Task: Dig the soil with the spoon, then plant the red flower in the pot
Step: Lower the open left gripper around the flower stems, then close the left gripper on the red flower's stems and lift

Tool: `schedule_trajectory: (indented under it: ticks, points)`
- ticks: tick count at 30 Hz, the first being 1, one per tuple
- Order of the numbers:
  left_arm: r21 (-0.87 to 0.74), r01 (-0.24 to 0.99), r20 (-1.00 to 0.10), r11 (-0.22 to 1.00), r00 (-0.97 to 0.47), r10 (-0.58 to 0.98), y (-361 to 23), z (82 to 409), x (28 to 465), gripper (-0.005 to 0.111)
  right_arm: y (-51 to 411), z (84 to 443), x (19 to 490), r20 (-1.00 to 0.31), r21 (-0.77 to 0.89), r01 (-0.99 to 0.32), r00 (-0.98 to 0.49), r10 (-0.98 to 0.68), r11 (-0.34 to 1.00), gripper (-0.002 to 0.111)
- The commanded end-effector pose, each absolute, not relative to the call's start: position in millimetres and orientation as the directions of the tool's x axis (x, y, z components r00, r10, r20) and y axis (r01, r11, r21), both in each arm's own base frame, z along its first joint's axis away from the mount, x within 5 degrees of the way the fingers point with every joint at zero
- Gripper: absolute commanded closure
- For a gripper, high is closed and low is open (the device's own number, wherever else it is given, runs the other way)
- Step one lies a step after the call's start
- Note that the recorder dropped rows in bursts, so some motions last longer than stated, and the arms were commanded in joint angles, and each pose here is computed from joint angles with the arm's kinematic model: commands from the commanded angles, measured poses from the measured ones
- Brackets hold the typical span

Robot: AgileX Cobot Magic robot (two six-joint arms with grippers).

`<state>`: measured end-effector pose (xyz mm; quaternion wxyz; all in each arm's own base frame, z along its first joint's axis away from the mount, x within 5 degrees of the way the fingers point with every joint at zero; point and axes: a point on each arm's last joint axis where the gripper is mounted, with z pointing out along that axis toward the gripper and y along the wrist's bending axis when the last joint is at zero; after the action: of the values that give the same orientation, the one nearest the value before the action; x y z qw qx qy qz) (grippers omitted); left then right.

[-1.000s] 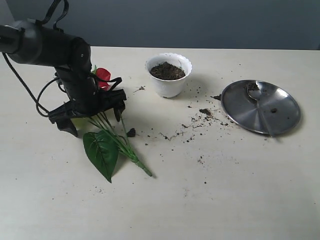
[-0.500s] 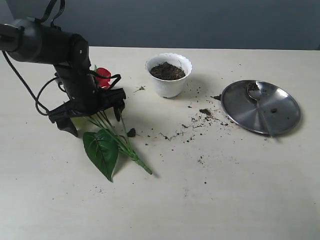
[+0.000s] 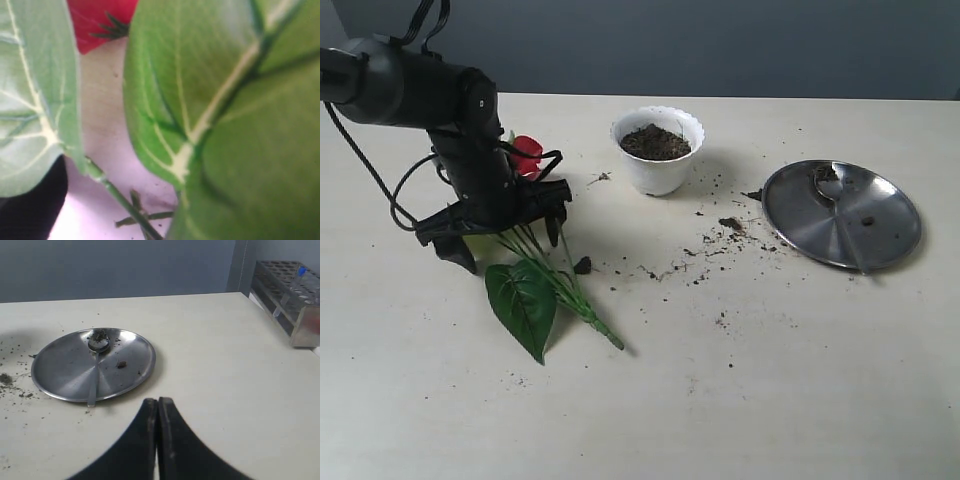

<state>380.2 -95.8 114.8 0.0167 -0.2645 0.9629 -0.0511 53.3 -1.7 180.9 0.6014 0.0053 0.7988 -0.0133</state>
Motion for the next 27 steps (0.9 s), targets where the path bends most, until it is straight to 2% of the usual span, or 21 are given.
schedule_trajectory:
  ticks: [1, 5, 7, 19, 22, 27]
  points:
    - [-0.127, -0.622, 0.143, 0.773, -0.782, -0.606, -109.0, 89.5, 370.4, 0.045, -2.0, 180.8, 53.1, -0.963, -0.014, 0.03, -0.269, -0.006, 0.999, 0.108]
    - [-0.137, -0.589, 0.139, 0.797, -0.808, -0.573, -109.4, 89.6, 370.6, 0.089, -2.0, 180.8, 53.1, -0.963, -0.014, 0.03, -0.269, -0.006, 0.999, 0.108]
    - [-0.146, -0.568, 0.13, 0.81, -0.823, -0.553, -109.5, 89.6, 371.3, 0.107, -2.0, 180.8, 53.1, -0.963, -0.014, 0.03, -0.269, -0.006, 0.999, 0.108]
    - [-0.127, -0.47, 0.066, 0.874, -0.883, -0.465, -104.9, 88.8, 373.7, 0.106, -2.0, 180.8, 53.1, -0.963, -0.014, 0.03, -0.269, -0.006, 0.999, 0.108]
    - [-0.117, -0.507, 0.078, 0.854, -0.862, -0.501, -104.7, 88.7, 372.8, 0.106, -2.0, 180.8, 53.1, -0.963, -0.014, 0.03, -0.269, -0.006, 0.999, 0.108]
    - [-0.095, -0.402, -0.005, 0.911, -0.915, -0.404, -99.3, 95.5, 376.3, 0.106, -2.0, 180.8, 53.1, -0.963, -0.014, 0.03, -0.269, -0.006, 0.999, 0.108]
